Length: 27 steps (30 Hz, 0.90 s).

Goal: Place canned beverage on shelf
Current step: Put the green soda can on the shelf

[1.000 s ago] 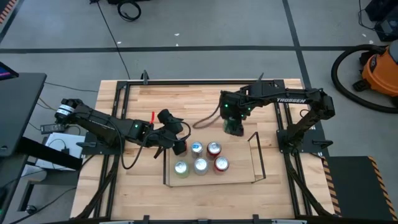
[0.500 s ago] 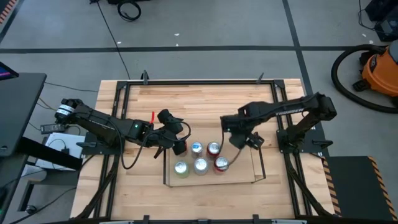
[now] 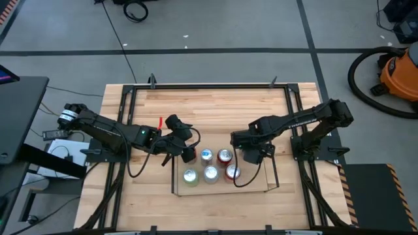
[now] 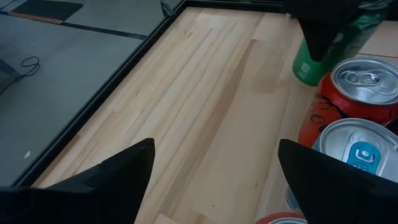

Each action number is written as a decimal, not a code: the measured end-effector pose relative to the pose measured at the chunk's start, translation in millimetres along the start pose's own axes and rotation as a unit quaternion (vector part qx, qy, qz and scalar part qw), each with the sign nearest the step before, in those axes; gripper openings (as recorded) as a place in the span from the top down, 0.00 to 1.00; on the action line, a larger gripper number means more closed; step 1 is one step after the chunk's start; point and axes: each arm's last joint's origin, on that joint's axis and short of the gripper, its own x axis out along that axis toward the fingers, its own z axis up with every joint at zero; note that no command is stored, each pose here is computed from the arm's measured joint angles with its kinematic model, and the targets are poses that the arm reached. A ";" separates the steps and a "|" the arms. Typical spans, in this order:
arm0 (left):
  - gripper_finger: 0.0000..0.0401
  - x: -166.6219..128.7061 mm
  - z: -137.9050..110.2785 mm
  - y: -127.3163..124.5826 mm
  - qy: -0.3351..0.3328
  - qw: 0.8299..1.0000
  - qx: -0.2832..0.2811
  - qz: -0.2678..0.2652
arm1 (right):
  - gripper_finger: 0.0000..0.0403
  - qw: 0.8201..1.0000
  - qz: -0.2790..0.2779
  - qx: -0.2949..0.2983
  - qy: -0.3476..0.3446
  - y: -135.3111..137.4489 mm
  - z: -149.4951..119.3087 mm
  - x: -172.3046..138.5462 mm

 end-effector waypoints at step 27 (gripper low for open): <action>0.12 0.0 -0.1 0.0 0.000 1.000 0.011 0.000 | 0.18 0.991 0.038 -0.125 -0.016 0.9 8.8 12.7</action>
